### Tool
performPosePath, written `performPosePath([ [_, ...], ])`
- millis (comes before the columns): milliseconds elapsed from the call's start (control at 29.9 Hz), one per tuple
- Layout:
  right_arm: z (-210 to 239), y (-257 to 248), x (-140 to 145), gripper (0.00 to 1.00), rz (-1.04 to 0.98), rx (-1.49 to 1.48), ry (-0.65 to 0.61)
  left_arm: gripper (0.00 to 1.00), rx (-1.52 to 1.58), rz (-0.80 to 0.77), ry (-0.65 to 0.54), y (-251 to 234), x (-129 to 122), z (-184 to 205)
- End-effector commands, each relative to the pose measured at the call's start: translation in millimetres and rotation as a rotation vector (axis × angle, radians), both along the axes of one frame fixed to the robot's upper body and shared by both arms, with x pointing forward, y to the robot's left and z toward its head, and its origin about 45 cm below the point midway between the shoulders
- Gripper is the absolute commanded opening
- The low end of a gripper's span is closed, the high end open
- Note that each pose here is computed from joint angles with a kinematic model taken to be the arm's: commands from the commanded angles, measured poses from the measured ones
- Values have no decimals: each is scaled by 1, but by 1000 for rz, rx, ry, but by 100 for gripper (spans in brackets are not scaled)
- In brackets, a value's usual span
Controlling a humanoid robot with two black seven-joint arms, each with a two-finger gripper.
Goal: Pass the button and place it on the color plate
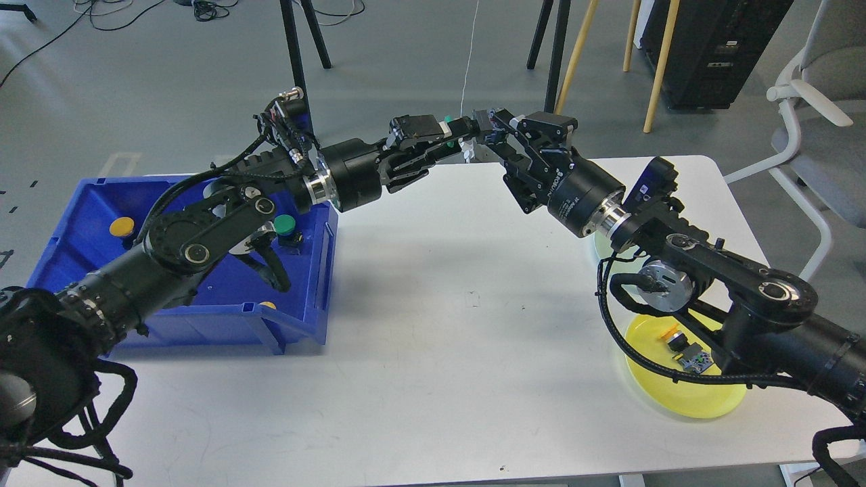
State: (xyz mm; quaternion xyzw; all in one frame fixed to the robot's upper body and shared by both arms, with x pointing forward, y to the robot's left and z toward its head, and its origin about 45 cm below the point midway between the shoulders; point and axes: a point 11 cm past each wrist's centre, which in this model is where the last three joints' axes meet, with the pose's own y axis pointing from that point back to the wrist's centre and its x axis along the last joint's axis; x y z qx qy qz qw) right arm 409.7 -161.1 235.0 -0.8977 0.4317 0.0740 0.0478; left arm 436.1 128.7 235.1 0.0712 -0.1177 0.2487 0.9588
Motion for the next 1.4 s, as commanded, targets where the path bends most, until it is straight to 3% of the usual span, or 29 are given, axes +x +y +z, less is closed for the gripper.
performPosePath([
  [0, -1, -1, 0, 7, -3, -1, 2, 12, 0, 1, -1, 1, 0, 0],
  [301, -6, 3, -3, 4, 13, -15, 10, 14, -1, 4, 3, 2, 0, -1],
  [401, -5, 4, -3, 3, 13, -15, 9, 25, -10, 8, 12, 2, -1, -3],
  [468, -4, 3, -2, 3, 8, -10, 6, 44, -26, 16, 22, 2, -1, -3],
  [534, -1, 0, 0, 2, -7, 0, -1, 57, -47, 27, 36, 4, -1, -4],
  [969, -7, -57, 7, 1, -242, 112, 21, 78, -58, 52, 53, 9, 2, -7],
  [1069, -31, -100, 12, 0, -461, 132, 119, 82, -74, 65, 64, 11, 3, -7],
  [1236, -96, -170, 3, 0, -836, 165, 463, 84, -76, 76, 70, 13, 4, -9],
  [1369, -126, -191, -12, 0, -921, 138, 575, 84, -76, 76, 71, 13, 4, -10],
])
